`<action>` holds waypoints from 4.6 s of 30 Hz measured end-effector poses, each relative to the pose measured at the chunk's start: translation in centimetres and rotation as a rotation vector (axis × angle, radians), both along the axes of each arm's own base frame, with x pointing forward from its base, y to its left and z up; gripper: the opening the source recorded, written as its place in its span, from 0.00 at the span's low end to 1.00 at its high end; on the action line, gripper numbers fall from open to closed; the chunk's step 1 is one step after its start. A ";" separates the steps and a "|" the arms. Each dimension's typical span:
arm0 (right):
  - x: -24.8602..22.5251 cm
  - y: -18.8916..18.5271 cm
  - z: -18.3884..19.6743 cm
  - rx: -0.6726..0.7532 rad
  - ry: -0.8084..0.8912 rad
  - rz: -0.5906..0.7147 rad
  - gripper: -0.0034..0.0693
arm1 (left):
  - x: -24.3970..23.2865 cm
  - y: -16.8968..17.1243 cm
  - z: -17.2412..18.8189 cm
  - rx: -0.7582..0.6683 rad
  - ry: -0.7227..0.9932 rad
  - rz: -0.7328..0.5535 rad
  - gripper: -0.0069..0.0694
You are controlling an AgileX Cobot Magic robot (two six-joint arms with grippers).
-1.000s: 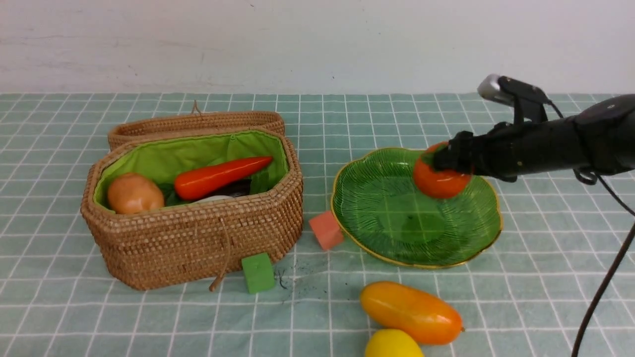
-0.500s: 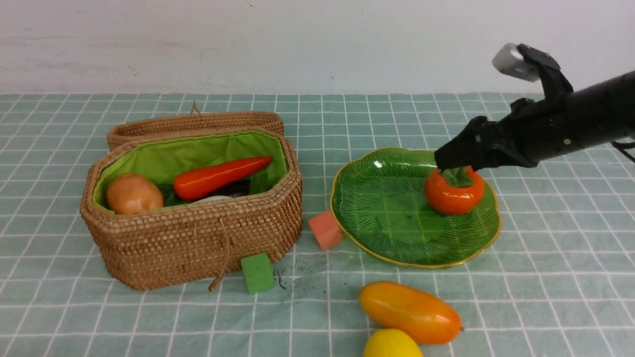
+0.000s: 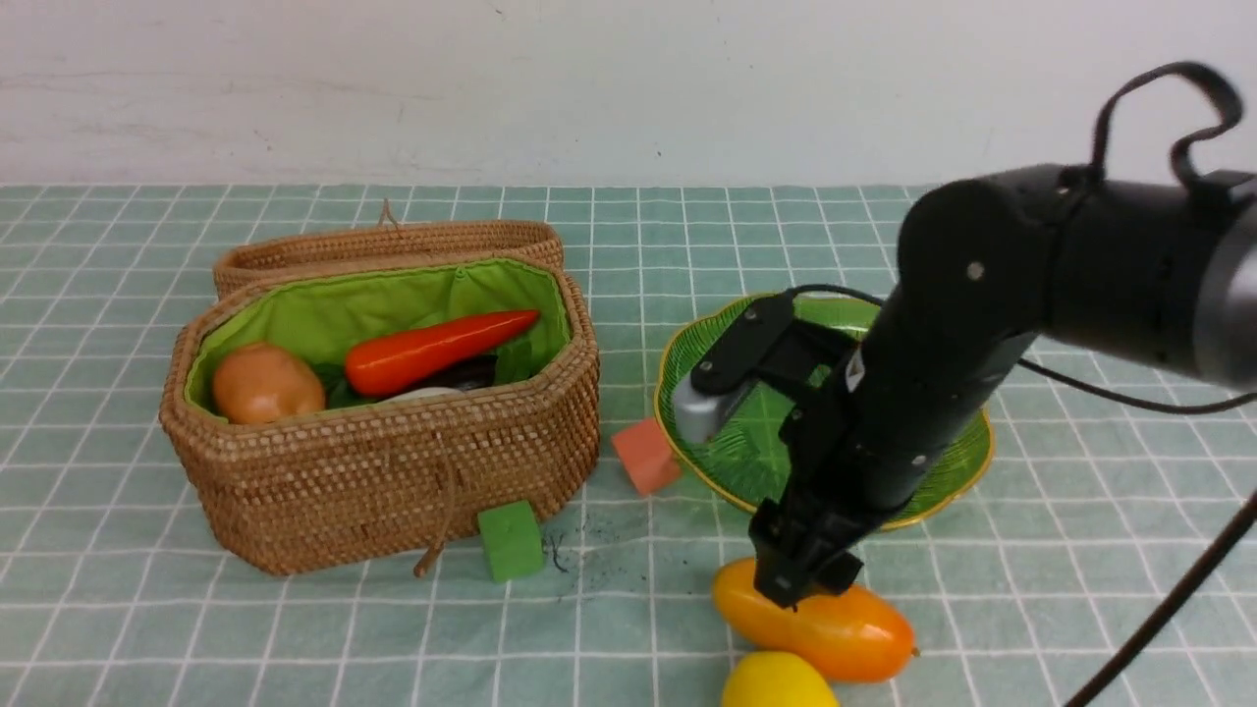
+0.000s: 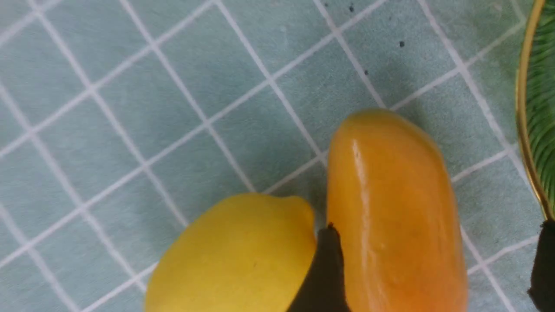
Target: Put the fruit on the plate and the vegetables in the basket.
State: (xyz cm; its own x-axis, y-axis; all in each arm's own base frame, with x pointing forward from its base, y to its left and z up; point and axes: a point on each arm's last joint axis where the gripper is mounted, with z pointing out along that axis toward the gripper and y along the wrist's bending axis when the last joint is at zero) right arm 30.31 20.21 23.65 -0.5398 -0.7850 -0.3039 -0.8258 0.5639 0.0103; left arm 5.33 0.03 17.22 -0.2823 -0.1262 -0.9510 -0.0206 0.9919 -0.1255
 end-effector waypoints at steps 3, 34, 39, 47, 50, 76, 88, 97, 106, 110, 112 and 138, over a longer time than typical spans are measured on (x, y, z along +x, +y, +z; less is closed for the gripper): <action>0.4 0.4 -1.8 -0.037 0.028 -0.011 0.85 | 0.0 0.0 0.0 0.000 0.000 0.000 0.28; 14.3 -3.5 0.0 0.343 -0.261 -0.570 0.76 | 0.0 0.0 0.0 0.001 0.000 0.000 0.31; 15.0 -3.8 -3.0 0.327 -0.188 -0.618 0.76 | 0.0 0.0 0.0 0.001 0.000 0.000 0.32; 13.2 -3.9 -0.4 0.311 -0.099 -0.599 0.98 | 0.0 0.0 0.0 0.004 0.000 0.000 0.33; 11.4 -4.1 1.4 0.290 -0.035 -0.586 0.97 | 0.0 0.0 0.0 0.004 0.000 0.000 0.34; -5.6 0.2 -4.0 0.103 0.226 -0.433 0.81 | 0.0 0.0 0.0 0.004 0.000 0.000 0.38; 1.0 -4.1 2.2 0.256 0.151 -0.521 0.03 | 0.0 0.0 0.0 0.004 0.000 0.000 0.40; 4.2 -6.7 2.7 0.287 0.027 -0.594 0.08 | 0.0 0.0 0.0 0.004 0.000 0.000 0.40; -1.7 -8.2 6.3 0.234 0.152 -0.617 0.63 | 0.0 0.0 0.0 0.004 0.000 0.000 0.40; -5.9 -9.7 6.1 0.214 0.216 -0.770 0.92 | 0.0 0.0 0.0 0.004 0.000 0.000 0.40; -7.7 -10.3 5.8 0.206 0.252 -0.825 0.96 | 0.0 0.0 0.0 0.004 0.000 0.000 0.40; -15.2 -10.9 -2.4 0.416 0.333 -1.220 0.92 | 0.0 0.0 0.0 0.004 0.000 0.000 0.40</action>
State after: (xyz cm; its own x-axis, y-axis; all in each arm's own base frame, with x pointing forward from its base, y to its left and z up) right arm 15.08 9.29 21.26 -0.9214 0.3701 -0.1189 0.2784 0.8417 0.4627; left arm 5.33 0.04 17.22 -0.2820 -0.1221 -0.9516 -0.0208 0.9924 -0.1212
